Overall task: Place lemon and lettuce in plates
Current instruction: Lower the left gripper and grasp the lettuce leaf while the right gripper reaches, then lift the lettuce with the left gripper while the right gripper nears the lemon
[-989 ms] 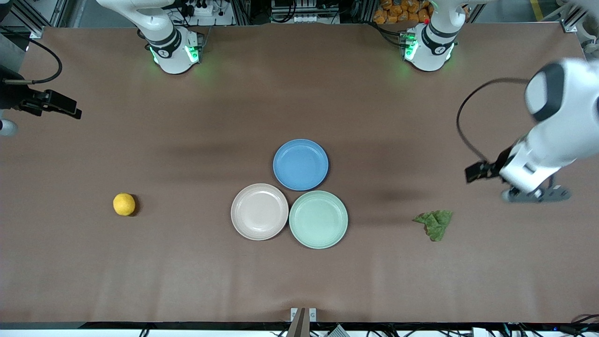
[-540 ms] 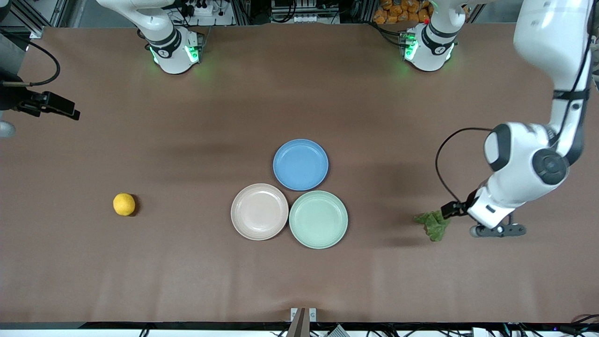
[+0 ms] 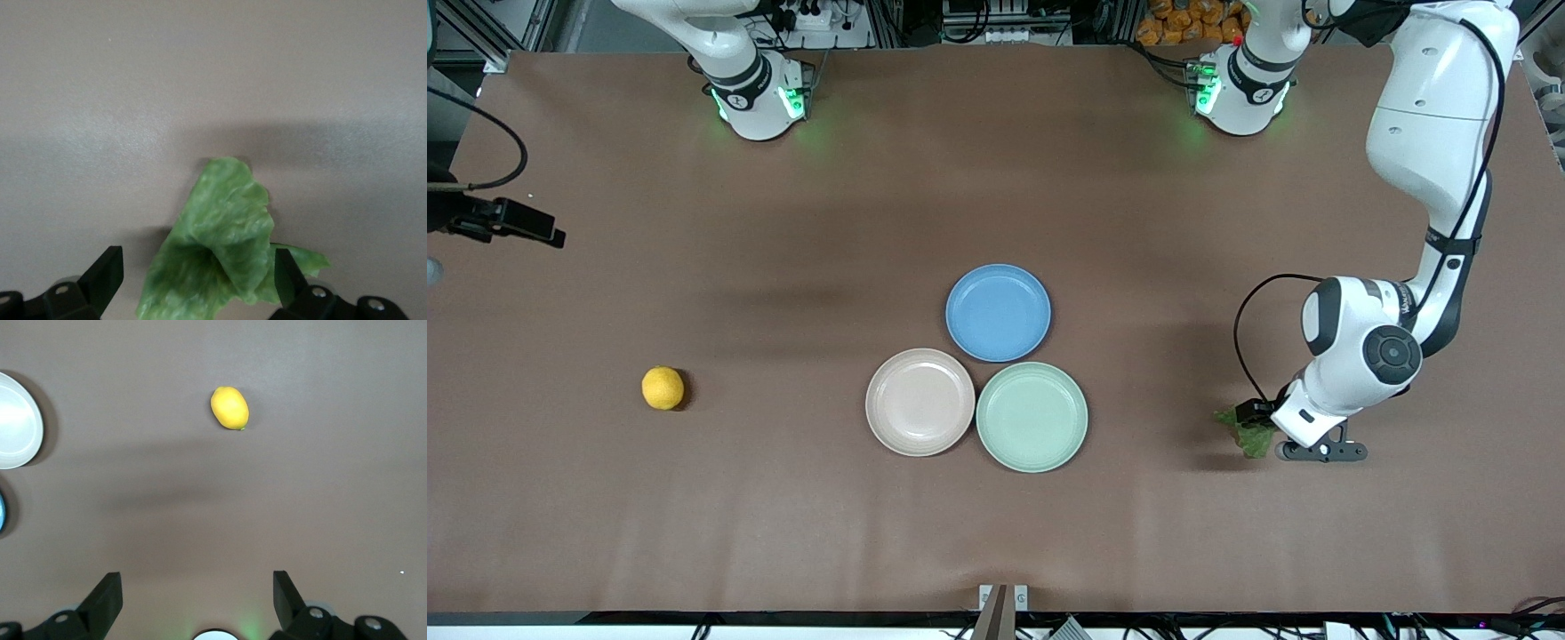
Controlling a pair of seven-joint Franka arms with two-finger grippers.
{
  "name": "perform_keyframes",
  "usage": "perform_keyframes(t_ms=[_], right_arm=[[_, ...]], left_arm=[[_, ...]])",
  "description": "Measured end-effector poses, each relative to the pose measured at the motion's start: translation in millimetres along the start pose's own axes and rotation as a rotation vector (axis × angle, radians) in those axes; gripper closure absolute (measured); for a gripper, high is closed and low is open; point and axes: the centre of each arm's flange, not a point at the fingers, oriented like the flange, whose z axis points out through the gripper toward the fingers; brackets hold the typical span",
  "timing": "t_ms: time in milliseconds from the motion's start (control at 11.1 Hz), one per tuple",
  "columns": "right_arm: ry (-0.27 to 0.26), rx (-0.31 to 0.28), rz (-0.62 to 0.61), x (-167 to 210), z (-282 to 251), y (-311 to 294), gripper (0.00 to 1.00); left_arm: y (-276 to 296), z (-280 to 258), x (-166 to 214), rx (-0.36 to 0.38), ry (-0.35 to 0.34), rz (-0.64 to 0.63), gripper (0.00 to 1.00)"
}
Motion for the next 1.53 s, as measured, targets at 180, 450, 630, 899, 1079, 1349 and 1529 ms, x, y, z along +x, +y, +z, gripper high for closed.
perform_keyframes(t_ms=[180, 450, 630, 899, 1079, 1349, 1529], right_arm=[[-0.008, -0.002, -0.004, 18.3, 21.1, 2.1, 0.00], [-0.039, -0.011, -0.025, 59.8, 79.9, -3.3, 0.00], [-0.058, -0.011, -0.058, 83.7, 119.8, -2.9, 0.00], [-0.013, -0.005, -0.078, 99.8, 156.9, 3.4, 0.00], [0.024, -0.008, -0.093, 102.8, 181.7, 11.0, 0.00], [0.059, -0.014, -0.105, 106.9, 223.3, 16.2, 0.00], [0.071, -0.020, -0.131, 115.9, 253.0, 28.7, 0.00]], left_arm=[[0.4, 8.1, -2.1, 0.001, -0.011, 0.002, 0.03], [1.0, 22.4, -5.0, -0.001, -0.023, 0.003, 0.43], [4.9, 22.0, -4.2, -0.004, -0.018, 0.008, 0.61], [3.9, 19.7, -1.9, -0.005, -0.007, 0.006, 0.93], [4.4, 15.7, 1.6, -0.006, 0.006, 0.007, 0.96], [23.7, -11.5, 13.4, -0.014, 0.059, -0.005, 0.96], [74.0, -46.9, 15.1, -0.032, 0.100, -0.049, 0.96]])
